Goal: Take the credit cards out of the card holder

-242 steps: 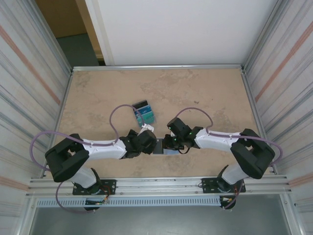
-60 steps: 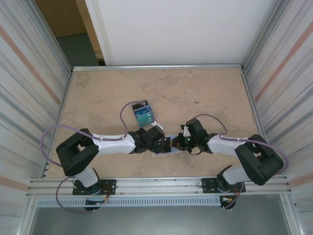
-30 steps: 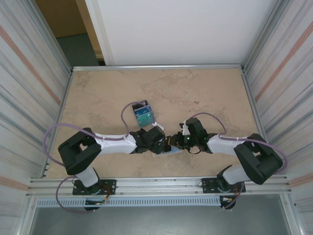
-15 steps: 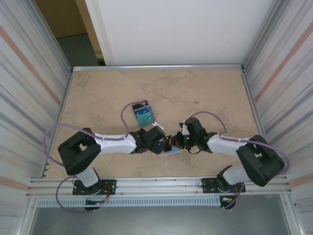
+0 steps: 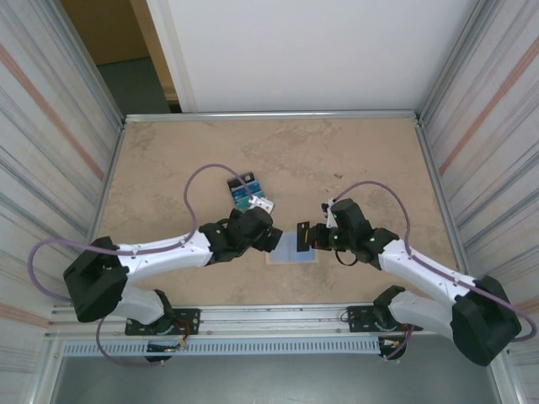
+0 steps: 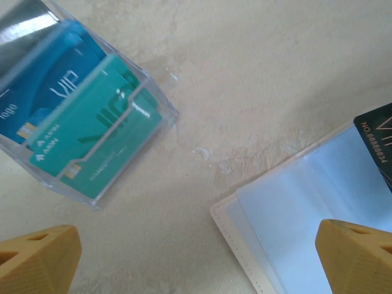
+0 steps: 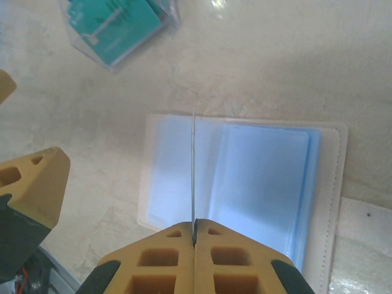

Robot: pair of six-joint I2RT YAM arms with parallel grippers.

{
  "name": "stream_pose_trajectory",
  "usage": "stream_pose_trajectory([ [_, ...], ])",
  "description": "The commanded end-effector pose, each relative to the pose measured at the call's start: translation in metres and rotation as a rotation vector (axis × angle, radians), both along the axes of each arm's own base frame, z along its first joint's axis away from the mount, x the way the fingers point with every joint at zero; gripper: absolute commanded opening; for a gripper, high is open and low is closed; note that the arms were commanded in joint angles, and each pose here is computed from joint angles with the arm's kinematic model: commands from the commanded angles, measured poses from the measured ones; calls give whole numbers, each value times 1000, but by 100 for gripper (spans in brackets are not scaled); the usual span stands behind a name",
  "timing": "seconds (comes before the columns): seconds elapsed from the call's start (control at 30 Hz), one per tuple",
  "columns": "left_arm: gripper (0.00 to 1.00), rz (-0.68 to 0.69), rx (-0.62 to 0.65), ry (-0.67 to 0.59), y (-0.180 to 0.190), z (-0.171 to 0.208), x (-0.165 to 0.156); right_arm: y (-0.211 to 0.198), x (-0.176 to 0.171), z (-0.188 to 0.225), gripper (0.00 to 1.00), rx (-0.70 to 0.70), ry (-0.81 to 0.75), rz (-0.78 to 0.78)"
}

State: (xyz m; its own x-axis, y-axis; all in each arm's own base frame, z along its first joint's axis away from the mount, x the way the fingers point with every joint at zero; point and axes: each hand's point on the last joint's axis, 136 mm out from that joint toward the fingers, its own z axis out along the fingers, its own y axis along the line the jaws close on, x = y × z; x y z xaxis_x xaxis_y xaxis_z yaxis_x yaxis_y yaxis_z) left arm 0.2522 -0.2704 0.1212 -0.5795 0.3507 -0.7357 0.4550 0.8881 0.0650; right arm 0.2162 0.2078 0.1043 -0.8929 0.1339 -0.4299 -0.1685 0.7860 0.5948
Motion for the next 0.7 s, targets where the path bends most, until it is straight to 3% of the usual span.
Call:
stream_pose_trajectory([
  [0.0, 99, 44, -51, -25, 11, 14, 1, -1, 1, 25, 0, 2, -102, 33],
  [0.23, 99, -106, -170, -78, -2, 52, -6, 19, -9, 67, 0, 142, -243, 169],
  [0.47, 90, -503, -143, -207, -14, 100, -26, 28, -23, 84, 0, 71, -356, 350],
  [0.67, 82, -801, -231, -186, -20, 119, -41, 42, -39, 101, 0, 56, -421, 533],
])
